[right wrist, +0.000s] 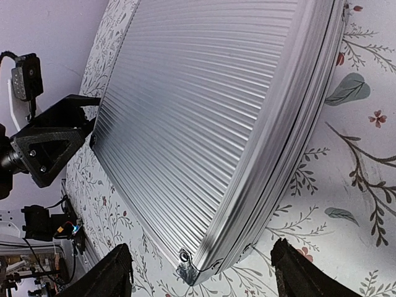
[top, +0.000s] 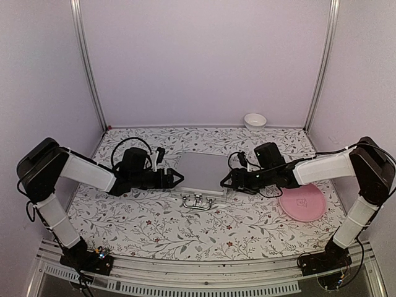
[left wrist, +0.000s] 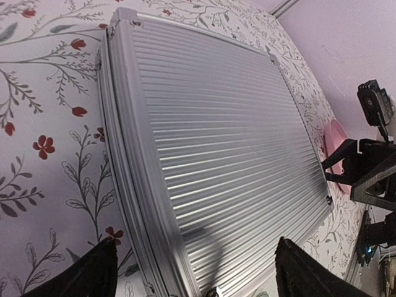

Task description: Pack up texas hold em set

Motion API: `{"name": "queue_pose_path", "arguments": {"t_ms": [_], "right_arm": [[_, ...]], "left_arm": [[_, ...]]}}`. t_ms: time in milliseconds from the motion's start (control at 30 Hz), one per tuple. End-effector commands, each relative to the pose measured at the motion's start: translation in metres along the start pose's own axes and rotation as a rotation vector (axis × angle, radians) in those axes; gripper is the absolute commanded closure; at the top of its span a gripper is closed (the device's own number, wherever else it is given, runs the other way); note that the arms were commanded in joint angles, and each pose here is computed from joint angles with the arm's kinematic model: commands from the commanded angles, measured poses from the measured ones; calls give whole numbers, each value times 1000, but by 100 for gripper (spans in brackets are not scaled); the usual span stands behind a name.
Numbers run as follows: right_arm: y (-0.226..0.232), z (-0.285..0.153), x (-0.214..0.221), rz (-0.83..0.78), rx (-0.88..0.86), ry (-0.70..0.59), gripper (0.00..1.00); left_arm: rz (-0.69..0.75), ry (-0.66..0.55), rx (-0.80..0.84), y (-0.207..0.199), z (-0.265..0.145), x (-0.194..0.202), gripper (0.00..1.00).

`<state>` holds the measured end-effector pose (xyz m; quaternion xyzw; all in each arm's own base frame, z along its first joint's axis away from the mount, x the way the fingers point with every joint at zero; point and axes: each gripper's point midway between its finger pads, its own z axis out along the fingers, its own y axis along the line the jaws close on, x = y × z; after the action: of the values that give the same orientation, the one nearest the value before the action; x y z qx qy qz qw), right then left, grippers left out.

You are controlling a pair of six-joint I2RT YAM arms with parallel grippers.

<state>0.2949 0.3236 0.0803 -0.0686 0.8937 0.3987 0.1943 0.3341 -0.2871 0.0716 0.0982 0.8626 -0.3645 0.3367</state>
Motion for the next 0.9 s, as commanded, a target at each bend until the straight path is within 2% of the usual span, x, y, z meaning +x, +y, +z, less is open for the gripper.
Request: {"name": "queue_pose_path", "arguments": {"t_ms": [0, 367, 700, 867], "right_arm": [[6, -2, -11, -5, -11, -33, 22], [0, -24, -6, 12, 32, -35, 21], [-15, -64, 20, 50, 122, -24, 20], [-16, -83, 36, 53, 96, -43, 22]], "left_arm": [[17, 42, -20, -4, 9, 11, 12], [38, 104, 96, -50, 28, 28, 13], [93, 190, 345, -139, 38, 65, 14], [153, 118, 290, -141, 28, 53, 14]]}}
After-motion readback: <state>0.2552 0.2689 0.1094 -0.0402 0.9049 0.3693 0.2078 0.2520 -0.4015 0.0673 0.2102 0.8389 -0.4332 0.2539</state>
